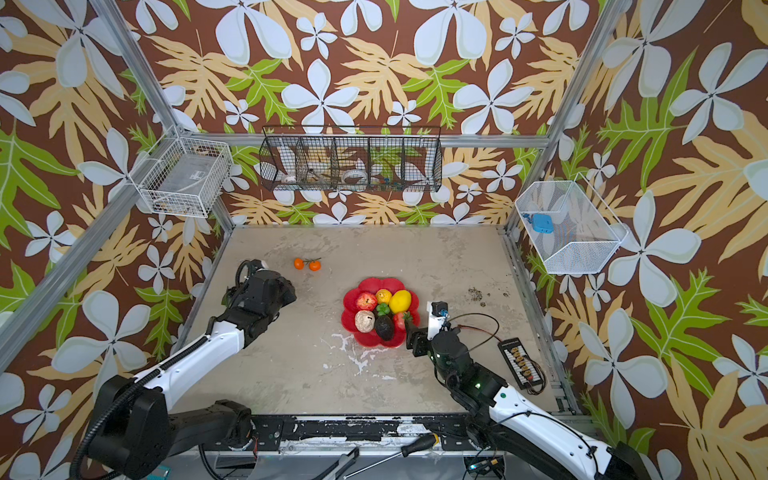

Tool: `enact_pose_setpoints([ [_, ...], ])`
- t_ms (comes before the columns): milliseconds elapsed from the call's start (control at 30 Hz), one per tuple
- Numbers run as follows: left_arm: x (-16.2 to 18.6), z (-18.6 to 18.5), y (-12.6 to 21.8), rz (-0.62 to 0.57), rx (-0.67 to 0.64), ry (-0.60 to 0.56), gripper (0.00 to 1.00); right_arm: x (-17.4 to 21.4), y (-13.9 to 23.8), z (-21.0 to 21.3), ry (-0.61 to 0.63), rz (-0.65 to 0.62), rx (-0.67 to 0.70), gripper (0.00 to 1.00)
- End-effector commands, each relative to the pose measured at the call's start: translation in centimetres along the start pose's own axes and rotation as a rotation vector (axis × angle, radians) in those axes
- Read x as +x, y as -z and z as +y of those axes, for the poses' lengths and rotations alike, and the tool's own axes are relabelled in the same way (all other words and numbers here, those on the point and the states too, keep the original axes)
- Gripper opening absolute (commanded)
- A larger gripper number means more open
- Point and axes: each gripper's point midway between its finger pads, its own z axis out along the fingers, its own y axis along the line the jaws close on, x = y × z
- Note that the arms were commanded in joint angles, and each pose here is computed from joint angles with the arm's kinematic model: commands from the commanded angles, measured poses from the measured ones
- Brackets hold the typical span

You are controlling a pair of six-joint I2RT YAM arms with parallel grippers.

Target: Place and organize the fake fruits in the fruit bowl

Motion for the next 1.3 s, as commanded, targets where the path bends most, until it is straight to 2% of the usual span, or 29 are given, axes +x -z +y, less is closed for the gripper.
enact_pose_setpoints([
  [0,1.4,-5.0,1.1,0.017,0.134,-0.154,0.44,-0.5,-0.3,0.7,-0.022,0.025,-0.012,0.74],
  [200,6.8,-13.8,3.1,0.080,0.409,-0.439,0.43,0.0,-1.0,2.3,-0.046,0.151,-0.040,0.74],
  [333,9.2,-17.0,4.3,0.057,0.487,-0.598,0.43,0.1,-1.4,1.4,-0.066,0.202,-0.002,0.74],
  [467,10.9,-19.0,5.6,0.035,0.583,-0.680,0.43,-0.5,-1.9,-0.7,-0.158,0.232,-0.010,0.74],
  [567,11.8,-20.0,6.5,-0.001,0.641,-0.735,0.43,-1.4,-2.0,-2.2,-0.212,0.240,-0.017,0.74],
  [700,12.6,-20.6,7.6,-0.079,0.687,-0.823,0.44,-2.5,-2.1,-2.7,-0.204,0.260,-0.005,0.74],
  [967,14.4,-20.5,10.8,-0.247,0.823,-0.976,0.44,-3.5,-2.3,0.1,-0.160,0.365,-0.124,0.73],
  [1267,16.5,-20.1,13.9,-0.391,0.939,-1.067,0.44,-3.2,-2.1,4.1,-0.229,0.443,-0.326,0.68],
])
